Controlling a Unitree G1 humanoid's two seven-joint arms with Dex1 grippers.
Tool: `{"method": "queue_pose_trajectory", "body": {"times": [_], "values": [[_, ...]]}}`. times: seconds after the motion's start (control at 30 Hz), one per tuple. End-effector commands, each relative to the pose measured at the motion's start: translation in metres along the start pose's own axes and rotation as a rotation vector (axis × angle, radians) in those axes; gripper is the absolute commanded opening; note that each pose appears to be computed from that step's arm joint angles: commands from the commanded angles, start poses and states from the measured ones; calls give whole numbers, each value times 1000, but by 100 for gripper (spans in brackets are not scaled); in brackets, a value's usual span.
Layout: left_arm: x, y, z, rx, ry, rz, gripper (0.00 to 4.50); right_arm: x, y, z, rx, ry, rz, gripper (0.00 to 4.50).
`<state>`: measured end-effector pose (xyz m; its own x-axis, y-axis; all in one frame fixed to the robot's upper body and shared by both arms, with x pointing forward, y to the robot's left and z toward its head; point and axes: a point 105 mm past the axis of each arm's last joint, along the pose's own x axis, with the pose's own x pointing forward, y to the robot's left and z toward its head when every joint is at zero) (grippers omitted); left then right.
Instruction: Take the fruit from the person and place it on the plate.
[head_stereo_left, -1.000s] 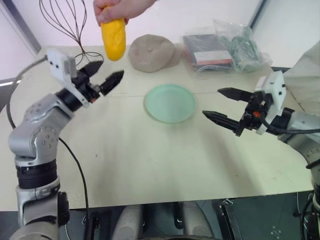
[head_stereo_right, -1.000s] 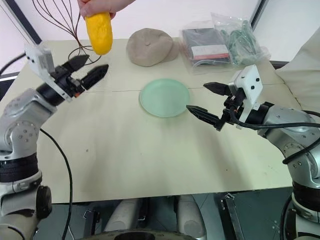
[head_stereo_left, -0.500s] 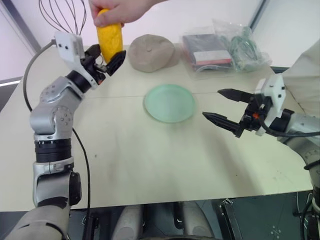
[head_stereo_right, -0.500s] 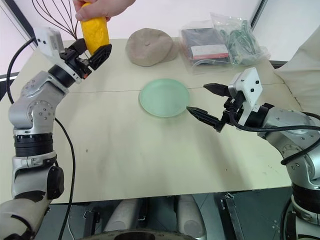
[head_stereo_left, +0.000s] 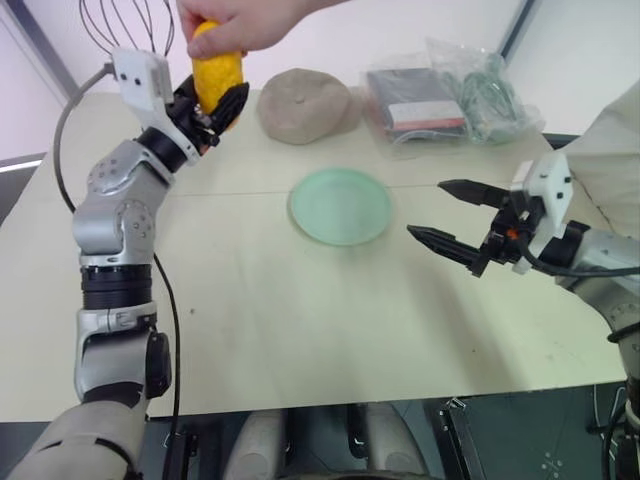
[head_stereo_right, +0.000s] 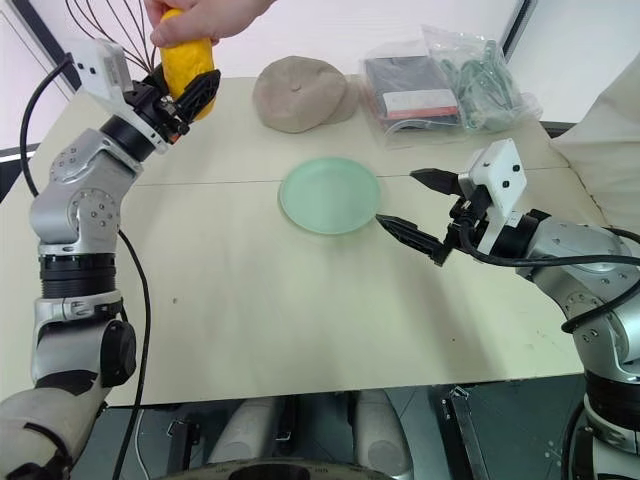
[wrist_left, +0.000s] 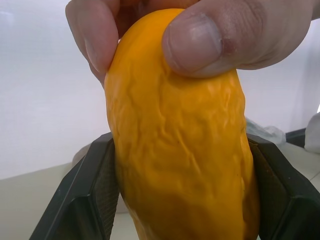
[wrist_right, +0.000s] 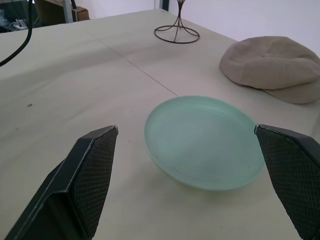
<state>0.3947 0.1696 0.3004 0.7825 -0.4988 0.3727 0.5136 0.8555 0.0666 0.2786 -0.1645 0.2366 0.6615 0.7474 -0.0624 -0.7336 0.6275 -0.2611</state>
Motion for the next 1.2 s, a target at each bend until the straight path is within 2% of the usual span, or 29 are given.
{"method": "queue_pose_trajectory", "body": {"times": [0.03, 0.2, 0.37, 0.47, 0.6, 0.77, 0.97, 1.2], "values": [[3, 0, 22, 36, -70, -2, 278, -2, 0, 12, -49, -42, -11, 450], [4, -7, 18, 25, -44, -45, 278, 0, 0, 12, -52, -43, -13, 450], [9, -18, -15, 36, 94, -112, 278, 1, 1, 12, -49, -46, -11, 450], [24, -20, -36, 65, 182, -145, 278, 2, 3, 11, -47, -45, -6, 450], [54, -25, -42, 88, 244, -213, 278, 4, 5, 10, -50, -43, -3, 450], [72, -57, -55, 82, 337, -400, 278, 5, 8, 11, -53, -44, -3, 450], [65, -86, -92, 65, 509, -567, 278, 4, 13, 9, -47, -43, -23, 450], [50, -95, -131, 106, 680, -616, 278, 3, 15, 8, -43, -40, -38, 450]]}}
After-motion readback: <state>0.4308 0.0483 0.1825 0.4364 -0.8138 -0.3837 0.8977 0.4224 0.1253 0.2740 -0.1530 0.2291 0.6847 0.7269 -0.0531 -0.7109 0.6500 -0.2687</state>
